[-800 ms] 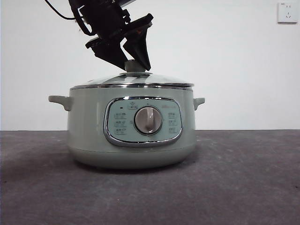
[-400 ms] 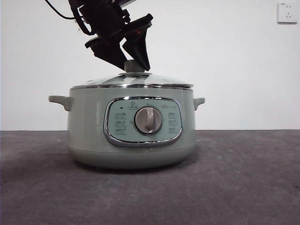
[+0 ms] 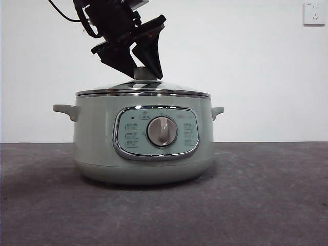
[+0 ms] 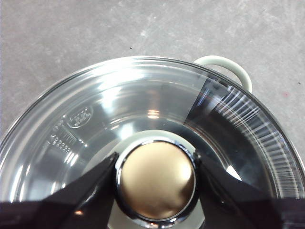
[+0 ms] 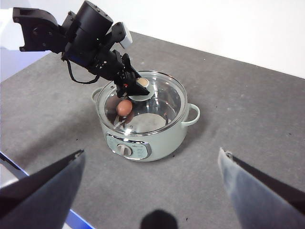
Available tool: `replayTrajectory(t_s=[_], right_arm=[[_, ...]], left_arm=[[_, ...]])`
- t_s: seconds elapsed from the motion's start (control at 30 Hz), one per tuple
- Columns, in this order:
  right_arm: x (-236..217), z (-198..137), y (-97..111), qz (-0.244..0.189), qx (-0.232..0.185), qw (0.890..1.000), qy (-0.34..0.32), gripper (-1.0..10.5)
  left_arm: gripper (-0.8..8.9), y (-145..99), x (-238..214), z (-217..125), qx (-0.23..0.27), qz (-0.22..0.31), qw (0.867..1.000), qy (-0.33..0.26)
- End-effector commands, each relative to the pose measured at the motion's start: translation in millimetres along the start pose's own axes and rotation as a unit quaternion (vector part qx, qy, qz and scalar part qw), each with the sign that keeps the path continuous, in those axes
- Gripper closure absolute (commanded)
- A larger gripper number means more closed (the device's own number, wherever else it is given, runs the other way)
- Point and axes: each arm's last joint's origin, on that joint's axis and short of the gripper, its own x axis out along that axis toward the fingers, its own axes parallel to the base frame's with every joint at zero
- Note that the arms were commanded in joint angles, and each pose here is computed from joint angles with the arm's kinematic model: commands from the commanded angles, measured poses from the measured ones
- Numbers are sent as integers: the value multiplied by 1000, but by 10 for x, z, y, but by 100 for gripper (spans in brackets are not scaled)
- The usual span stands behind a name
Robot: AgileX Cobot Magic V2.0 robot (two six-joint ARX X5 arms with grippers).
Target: Pick up the egg,open the lid,put the egg in the pot,close the lid
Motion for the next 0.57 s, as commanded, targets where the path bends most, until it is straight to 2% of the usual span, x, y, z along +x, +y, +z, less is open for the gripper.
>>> replayTrajectory(t_s=[0.03, 0.33, 0.4, 0.5, 0.57], right_arm=[[1, -36, -2, -2, 3, 1000, 13, 475], [3, -35, -2, -2, 3, 1000, 13, 475], [3, -35, -2, -2, 3, 1000, 13, 475], [3, -35, -2, -2, 3, 1000, 13, 475], [3, -35, -2, -2, 3, 1000, 13, 475]], left_arm=[[822, -5, 22, -17, 9, 3, 1000, 7], [803, -5, 27, -15, 9, 2, 1000, 6], [729, -5, 27, -15, 9, 0, 1000, 6], [524, 4, 25, -13, 8, 0, 1000, 5], [439, 5, 24, -12, 8, 0, 1000, 5]])
